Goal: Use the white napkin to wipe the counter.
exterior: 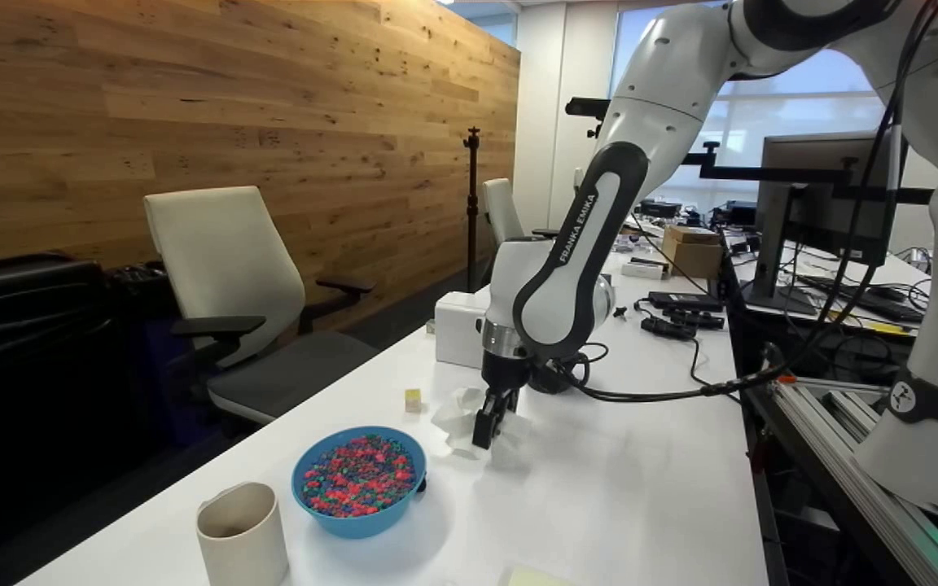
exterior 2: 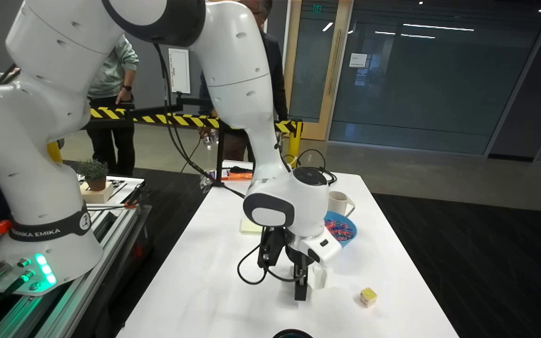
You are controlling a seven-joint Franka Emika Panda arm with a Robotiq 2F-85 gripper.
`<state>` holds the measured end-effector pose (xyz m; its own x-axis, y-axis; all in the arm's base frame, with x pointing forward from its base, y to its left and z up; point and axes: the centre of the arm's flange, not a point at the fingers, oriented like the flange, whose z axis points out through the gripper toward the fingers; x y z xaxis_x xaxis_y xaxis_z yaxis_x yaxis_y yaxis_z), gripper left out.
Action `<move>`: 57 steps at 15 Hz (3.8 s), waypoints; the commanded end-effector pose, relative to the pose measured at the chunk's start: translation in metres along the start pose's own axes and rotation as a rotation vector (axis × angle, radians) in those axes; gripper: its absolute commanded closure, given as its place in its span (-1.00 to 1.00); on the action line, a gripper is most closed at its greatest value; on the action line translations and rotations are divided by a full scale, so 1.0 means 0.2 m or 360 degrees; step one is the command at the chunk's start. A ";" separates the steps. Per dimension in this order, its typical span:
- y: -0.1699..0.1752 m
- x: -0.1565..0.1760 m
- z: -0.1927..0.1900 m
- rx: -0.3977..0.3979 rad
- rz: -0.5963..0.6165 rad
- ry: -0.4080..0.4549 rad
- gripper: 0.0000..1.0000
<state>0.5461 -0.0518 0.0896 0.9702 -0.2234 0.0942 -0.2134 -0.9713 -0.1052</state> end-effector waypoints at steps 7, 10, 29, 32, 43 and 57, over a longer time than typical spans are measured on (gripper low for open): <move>0.10 0.03 -0.06 -0.0041 0.0057 0.0032 1.00; 0.10 -0.01 -0.05 -0.0036 0.0023 0.0068 1.00; 0.16 -0.23 -0.08 0.0107 -0.0064 -0.0708 1.00; 0.16 -0.17 -0.07 0.0117 -0.0091 -0.0444 1.00; 0.11 -0.17 -0.10 0.0227 -0.0180 -0.0084 1.00; 0.28 -0.09 -0.05 -0.0061 -0.0152 0.0269 1.00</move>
<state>0.5214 -0.1003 0.0952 0.9311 -0.1570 0.3293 -0.1353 -0.9869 -0.0882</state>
